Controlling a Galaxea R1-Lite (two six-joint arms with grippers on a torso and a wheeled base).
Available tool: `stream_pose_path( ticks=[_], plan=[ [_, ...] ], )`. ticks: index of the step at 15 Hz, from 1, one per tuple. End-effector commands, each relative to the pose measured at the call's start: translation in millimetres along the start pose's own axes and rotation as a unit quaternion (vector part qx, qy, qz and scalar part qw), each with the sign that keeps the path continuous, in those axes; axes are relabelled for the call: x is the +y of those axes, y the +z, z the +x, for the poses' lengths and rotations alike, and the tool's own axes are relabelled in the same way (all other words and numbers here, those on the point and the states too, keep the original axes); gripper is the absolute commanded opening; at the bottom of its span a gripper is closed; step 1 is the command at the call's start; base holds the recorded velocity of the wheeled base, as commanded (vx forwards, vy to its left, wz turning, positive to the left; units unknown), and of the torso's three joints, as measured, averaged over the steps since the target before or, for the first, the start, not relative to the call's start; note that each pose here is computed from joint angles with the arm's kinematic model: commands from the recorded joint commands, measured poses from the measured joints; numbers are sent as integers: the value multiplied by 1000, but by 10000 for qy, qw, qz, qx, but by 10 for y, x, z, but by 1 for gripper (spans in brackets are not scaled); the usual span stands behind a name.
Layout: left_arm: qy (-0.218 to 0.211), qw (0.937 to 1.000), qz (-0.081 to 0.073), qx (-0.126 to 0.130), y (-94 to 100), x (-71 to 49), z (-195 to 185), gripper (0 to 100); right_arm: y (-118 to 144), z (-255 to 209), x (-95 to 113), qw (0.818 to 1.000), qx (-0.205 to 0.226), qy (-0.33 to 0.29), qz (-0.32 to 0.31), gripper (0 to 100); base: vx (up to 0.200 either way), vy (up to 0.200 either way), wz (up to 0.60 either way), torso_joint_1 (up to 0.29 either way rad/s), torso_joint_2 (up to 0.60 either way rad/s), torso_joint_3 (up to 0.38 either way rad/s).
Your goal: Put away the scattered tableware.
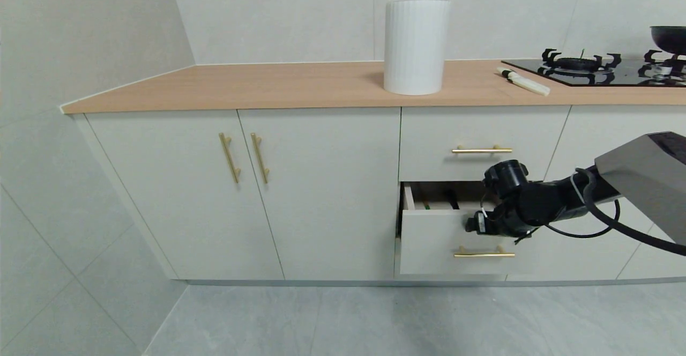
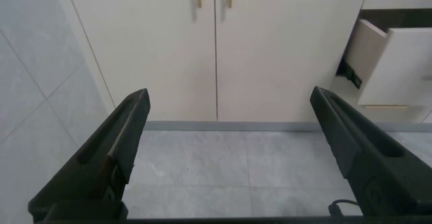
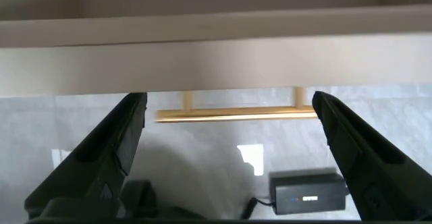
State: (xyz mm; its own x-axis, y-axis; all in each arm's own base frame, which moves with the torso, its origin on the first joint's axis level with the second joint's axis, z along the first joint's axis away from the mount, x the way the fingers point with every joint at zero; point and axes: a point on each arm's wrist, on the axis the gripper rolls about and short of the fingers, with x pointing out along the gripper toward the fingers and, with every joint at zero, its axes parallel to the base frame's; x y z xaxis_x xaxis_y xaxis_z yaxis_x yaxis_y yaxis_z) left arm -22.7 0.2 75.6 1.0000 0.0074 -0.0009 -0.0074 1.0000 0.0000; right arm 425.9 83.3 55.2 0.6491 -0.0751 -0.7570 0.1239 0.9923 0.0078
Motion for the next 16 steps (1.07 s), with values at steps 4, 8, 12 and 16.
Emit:
stream_pose_path(
  ticks=[4,8,12,16],
  plan=[
    [1,10000,0,-4,3,0,-1,100,27,211,-70,9988,-431,7,236,100,0,0,0,0,0,0],
    [1,10000,0,-4,3,0,-1,100,-15,369,-59,9961,-810,-125,321,100,0,0,0,0,0,0],
    [1,10000,0,-4,3,0,-1,100,8,463,-65,9916,-1200,-205,444,100,0,0,0,0,0,0],
    [1,10000,0,-4,3,0,-1,100,21,597,-69,9829,-1717,-326,574,100,0,0,0,0,0,0]
  ],
)
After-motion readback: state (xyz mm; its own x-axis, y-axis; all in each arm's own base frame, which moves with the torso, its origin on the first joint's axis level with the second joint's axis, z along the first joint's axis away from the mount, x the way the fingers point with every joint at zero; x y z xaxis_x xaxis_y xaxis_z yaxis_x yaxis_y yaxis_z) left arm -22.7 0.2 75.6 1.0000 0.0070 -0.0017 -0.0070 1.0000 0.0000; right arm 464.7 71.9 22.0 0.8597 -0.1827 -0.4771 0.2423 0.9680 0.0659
